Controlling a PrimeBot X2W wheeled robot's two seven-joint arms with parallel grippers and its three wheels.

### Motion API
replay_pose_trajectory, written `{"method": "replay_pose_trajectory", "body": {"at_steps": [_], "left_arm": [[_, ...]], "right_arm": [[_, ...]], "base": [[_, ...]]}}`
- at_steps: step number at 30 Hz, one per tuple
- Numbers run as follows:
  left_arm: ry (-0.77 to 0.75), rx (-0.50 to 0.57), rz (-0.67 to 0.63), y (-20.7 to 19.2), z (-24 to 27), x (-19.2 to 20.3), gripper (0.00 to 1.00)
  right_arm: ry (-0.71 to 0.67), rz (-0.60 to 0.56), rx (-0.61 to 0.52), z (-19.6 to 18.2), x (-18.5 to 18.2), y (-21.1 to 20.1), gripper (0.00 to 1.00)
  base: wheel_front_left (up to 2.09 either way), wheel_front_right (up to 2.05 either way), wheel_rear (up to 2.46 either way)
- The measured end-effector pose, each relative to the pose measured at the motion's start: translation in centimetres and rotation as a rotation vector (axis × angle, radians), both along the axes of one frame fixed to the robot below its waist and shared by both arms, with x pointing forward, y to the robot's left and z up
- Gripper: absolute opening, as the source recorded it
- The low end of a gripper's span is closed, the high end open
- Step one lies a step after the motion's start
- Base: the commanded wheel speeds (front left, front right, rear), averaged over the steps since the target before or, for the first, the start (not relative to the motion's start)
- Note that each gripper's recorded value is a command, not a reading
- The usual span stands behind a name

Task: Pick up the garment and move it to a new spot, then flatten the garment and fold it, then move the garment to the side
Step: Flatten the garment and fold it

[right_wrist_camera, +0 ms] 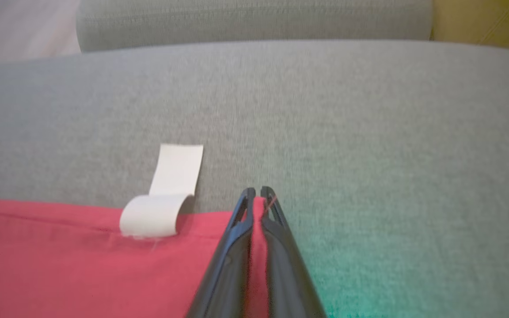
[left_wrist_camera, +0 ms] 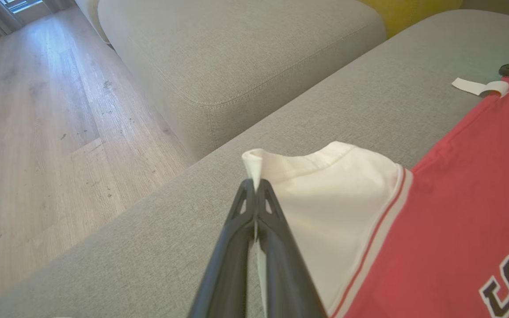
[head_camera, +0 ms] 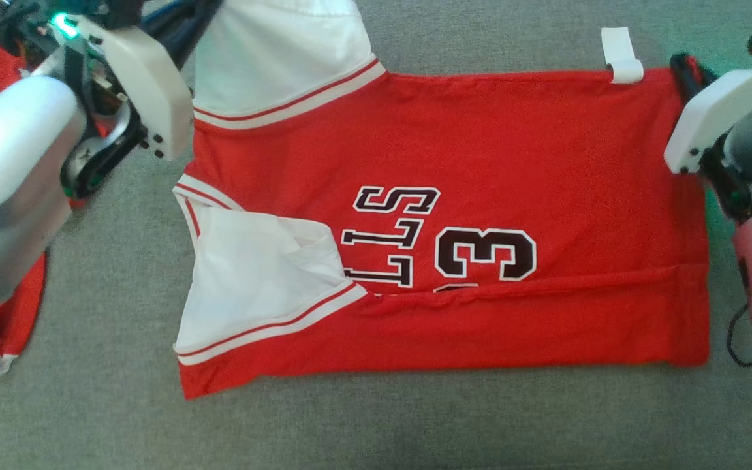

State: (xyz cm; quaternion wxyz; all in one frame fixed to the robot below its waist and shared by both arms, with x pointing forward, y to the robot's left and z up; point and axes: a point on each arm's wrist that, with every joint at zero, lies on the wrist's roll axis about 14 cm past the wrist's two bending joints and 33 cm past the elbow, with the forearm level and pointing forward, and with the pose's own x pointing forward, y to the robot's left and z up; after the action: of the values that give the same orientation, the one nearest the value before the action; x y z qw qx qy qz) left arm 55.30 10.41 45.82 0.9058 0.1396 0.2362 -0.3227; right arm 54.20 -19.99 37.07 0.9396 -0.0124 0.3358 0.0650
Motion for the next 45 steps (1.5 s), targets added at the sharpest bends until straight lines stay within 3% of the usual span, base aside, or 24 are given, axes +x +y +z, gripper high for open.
{"method": "replay_pose_trajectory", "body": {"at_steps": [11, 16, 23, 34, 45], "left_arm": [[-0.161, -0.025, 0.091, 1.9, 2.4, 4.3, 0.00], [-0.258, -0.055, 0.094, 1.2, 4.0, 6.0, 0.00], [-0.242, -0.034, 0.075, 1.3, 3.9, 5.0, 0.00], [-0.068, -0.016, 0.039, 2.1, 1.7, -1.1, 0.00], [0.139, 0.036, -0.020, 3.2, 1.0, -9.4, 0.00]], "right_arm": [[-0.310, -0.015, 0.072, 7.3, 5.6, 0.4, 0.00], [-0.357, -0.037, 0.093, 8.1, 6.4, 0.2, 0.00], [-0.362, -0.014, 0.108, 8.5, 6.0, 1.1, 0.00], [-0.158, 0.053, 0.120, 4.6, 0.3, 2.0, 0.00], [0.055, 0.115, 0.063, 3.5, -5.8, -0.1, 0.00]], "base": [[0.00, 0.00, 0.00], [0.00, 0.00, 0.00], [0.00, 0.00, 0.00], [0.00, 0.00, 0.00], [0.00, 0.00, 0.00]]}}
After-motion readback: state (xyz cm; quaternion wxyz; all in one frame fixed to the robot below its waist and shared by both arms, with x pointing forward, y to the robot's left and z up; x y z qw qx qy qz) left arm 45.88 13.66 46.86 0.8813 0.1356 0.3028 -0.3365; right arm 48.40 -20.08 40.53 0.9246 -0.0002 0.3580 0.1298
